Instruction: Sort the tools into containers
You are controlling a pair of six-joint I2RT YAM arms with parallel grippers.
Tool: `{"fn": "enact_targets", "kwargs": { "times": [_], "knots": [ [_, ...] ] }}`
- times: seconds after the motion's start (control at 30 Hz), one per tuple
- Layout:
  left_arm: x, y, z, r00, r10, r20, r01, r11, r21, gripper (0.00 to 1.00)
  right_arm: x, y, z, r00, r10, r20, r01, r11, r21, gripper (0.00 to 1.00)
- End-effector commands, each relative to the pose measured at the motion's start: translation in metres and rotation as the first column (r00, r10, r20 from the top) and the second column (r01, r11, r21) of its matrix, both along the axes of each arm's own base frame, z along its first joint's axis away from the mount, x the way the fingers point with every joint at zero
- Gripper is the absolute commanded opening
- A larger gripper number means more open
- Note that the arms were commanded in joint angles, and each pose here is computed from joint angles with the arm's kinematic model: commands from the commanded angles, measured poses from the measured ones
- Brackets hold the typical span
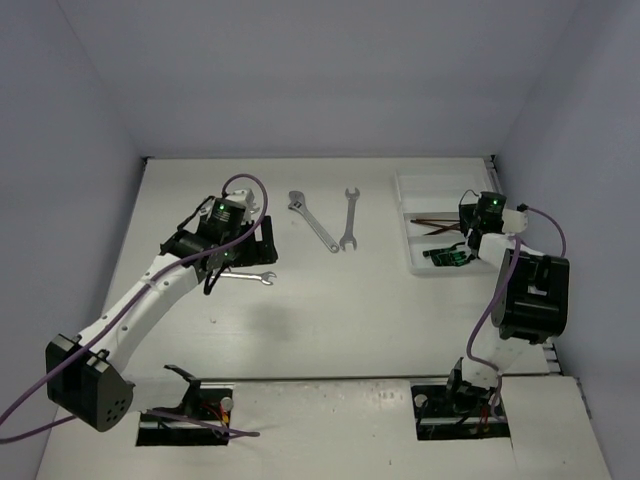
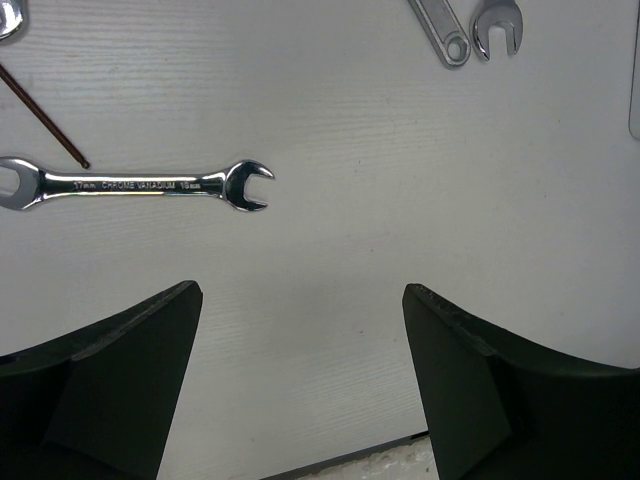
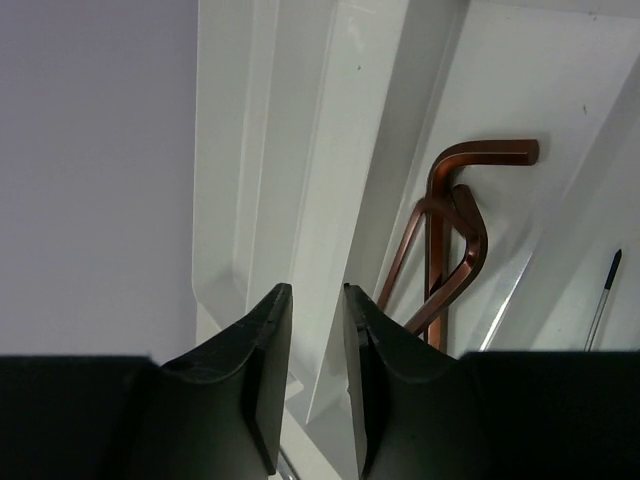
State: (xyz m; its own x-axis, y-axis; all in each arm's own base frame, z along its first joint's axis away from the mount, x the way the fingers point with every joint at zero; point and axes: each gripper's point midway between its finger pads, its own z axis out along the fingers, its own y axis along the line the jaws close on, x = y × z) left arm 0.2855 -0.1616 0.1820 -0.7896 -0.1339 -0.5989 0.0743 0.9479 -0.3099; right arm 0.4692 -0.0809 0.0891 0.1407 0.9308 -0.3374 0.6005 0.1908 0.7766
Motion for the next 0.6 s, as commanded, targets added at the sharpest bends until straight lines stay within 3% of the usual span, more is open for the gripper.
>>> {"fn": "enact_targets", "kwargs": {
  "times": [0.0,0.27,0.47,0.57],
  "knots": [
    [0.006,0.004,0.012,0.999,0.041,0.033,-0.040,0.999,-0.027,0.79,0.012,-0.008,0.018,0.997,-0.019,0.071,0.020,1.000,-0.016,0.29],
    [0.014,0.003,0.014,0.999,0.037,0.030,-0.037,0.999,-0.014,0.79,-0.005,-0.007,0.058,0.995,0.039,0.095,-0.030,0.995,-0.097,0.30],
    [0.052,0.029,0.006,0.998,0.056,0.012,-0.057,0.996,0.073,0.79,-0.007,0.031,0.116,0.932,0.328,0.152,-0.287,0.927,-0.242,0.32],
    [0.075,0.059,-0.014,0.990,0.124,-0.070,-0.114,0.985,0.130,0.77,-0.016,0.056,0.132,0.872,0.463,0.159,-0.402,0.863,-0.307,0.33]
  ]
}}
